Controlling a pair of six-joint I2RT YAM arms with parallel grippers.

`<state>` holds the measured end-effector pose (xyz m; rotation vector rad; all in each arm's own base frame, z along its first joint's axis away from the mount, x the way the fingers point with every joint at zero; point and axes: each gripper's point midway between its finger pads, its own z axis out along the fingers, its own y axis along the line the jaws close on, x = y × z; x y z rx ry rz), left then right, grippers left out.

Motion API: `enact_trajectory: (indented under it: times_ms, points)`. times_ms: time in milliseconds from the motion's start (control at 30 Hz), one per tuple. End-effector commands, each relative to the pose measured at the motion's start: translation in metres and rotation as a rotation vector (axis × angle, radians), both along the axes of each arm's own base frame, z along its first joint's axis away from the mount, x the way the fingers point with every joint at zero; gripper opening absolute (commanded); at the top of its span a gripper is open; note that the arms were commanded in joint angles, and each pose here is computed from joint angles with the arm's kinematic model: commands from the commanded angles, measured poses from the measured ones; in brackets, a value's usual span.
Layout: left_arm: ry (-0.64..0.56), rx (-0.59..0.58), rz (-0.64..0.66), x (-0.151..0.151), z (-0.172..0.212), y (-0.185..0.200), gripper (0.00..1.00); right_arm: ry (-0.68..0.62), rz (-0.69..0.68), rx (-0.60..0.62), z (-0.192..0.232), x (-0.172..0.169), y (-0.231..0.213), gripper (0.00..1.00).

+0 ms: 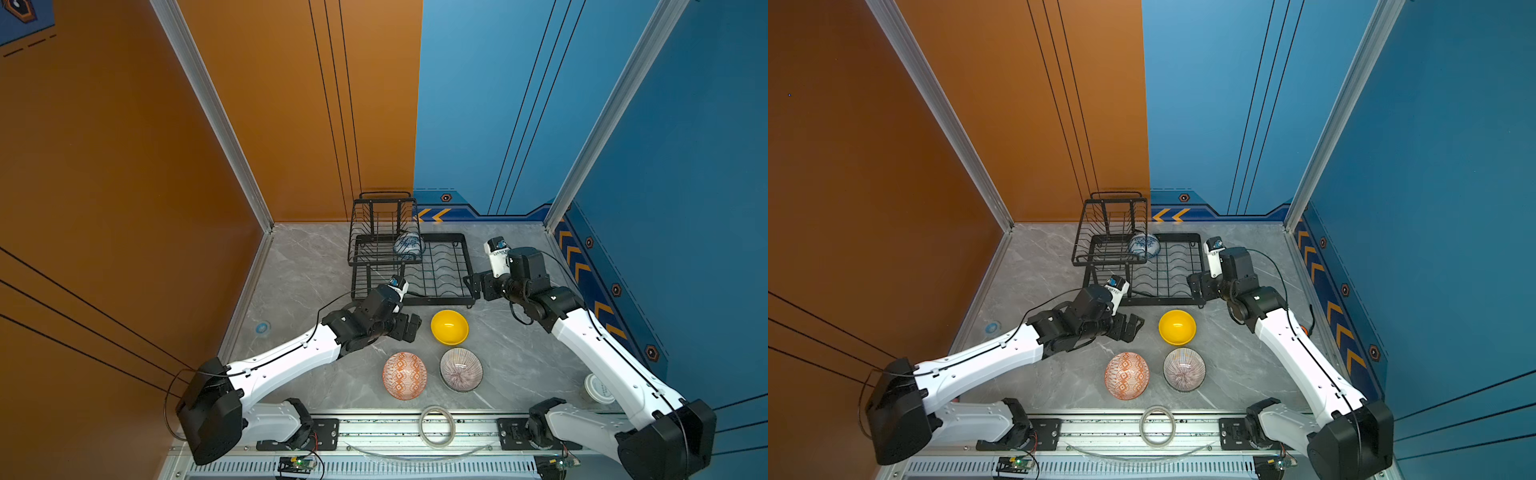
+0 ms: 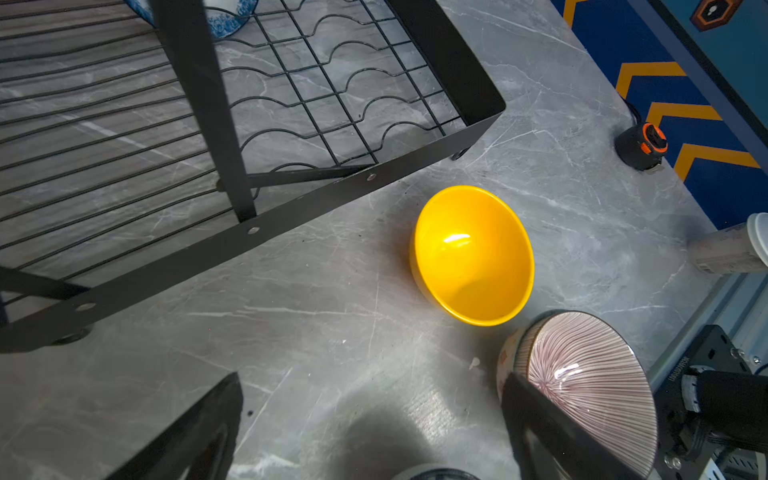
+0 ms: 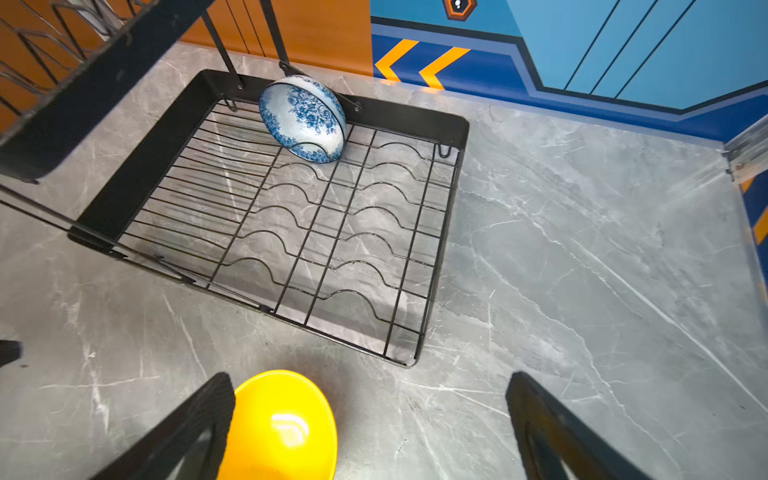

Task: Load the bowls into the dish rack
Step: 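Reach the left gripper to the yellow bowl rim while the right gripper withdraws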

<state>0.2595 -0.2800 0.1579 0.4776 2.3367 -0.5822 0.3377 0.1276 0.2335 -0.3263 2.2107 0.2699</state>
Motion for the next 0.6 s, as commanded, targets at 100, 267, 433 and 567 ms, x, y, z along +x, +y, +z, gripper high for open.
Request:
enact_trajectory:
  times_ms: [100, 267, 433, 567]
  points:
    - [0.027, -0.038, -0.021, 0.010, -0.010, -0.034, 0.98, 0.037, 0.016, 0.063, 0.001, -0.011, 0.001, 1.00]
    - [0.061, -0.032, -0.027, 0.014, -0.020, -0.049, 0.98, 0.035, 0.007, 0.059, 0.000, -0.009, -0.002, 1.00]
    - [0.108, -0.016, -0.047, 0.013, -0.039, -0.061, 0.98, 0.038, 0.001, 0.061, -0.001, -0.007, -0.002, 1.00]
    - [0.130, -0.030, -0.058, 0.018, -0.042, -0.075, 0.99, 0.043, -0.004, 0.054, -0.006, -0.009, -0.004, 1.00]
